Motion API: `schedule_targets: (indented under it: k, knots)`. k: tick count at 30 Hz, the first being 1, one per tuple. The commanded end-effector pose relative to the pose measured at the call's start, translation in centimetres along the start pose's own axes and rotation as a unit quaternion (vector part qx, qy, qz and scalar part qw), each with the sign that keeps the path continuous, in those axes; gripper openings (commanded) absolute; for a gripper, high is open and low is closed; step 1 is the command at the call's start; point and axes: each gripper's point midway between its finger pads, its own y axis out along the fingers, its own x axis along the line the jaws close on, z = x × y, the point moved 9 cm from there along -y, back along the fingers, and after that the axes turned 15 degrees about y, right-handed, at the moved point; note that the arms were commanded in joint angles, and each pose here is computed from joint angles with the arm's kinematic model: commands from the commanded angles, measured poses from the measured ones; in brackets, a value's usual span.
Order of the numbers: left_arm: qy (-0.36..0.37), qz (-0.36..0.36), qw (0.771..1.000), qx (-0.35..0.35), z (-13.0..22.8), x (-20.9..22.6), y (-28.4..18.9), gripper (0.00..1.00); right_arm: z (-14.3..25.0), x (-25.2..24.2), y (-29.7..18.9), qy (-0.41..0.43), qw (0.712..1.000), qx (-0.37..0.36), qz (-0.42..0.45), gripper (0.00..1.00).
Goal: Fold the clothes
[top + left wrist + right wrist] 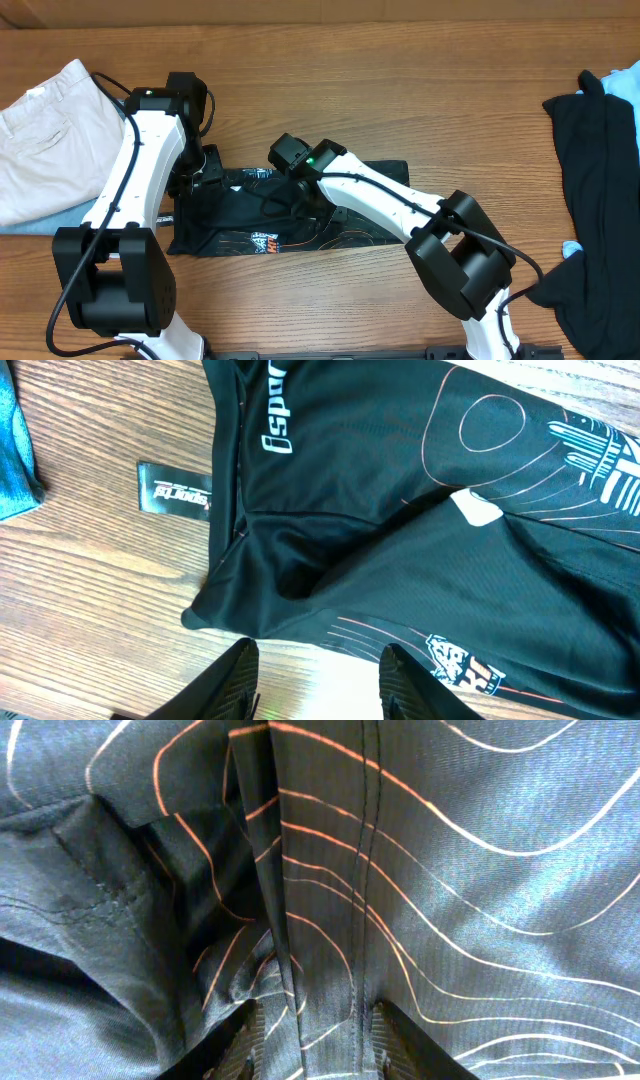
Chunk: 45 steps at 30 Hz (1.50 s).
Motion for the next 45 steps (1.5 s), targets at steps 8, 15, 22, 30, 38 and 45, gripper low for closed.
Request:
schedule_targets:
  k: [8, 15, 22, 30, 38, 45]
  knots:
    - [0.008, -0.001, 1.0, -0.016, -0.1, 0.1, -0.8, 0.43, 0.1, -0.1, 2.0, 0.013, 1.0, 0.018, 0.019, 0.34]
    - [0.008, 0.0, 1.0, -0.014, -0.1, 0.1, -0.8, 0.43, 0.3, -0.2, 2.0, 0.012, 0.999, 0.029, 0.02, 0.04]
    - [0.008, 0.0, 1.0, -0.015, -0.1, 0.1, -0.8, 0.43, 1.5, -0.5, 1.8, -0.006, 0.995, 0.097, 0.016, 0.04]
    - [0.008, 0.0, 1.0, -0.015, -0.1, 0.1, -0.8, 0.43, 1.9, -1.0, 1.7, -0.012, 0.993, 0.116, 0.031, 0.04]
    - [0.008, 0.0, 1.0, -0.017, -0.2, 0.1, -0.8, 0.43, 1.9, -1.1, 1.6, -0.02, 0.992, 0.119, 0.03, 0.1]
    - [0.008, 0.0, 1.0, -0.016, -0.1, 0.1, -0.8, 0.43, 0.9, -1.1, -0.5, -0.026, 0.997, 0.069, 0.04, 0.18]
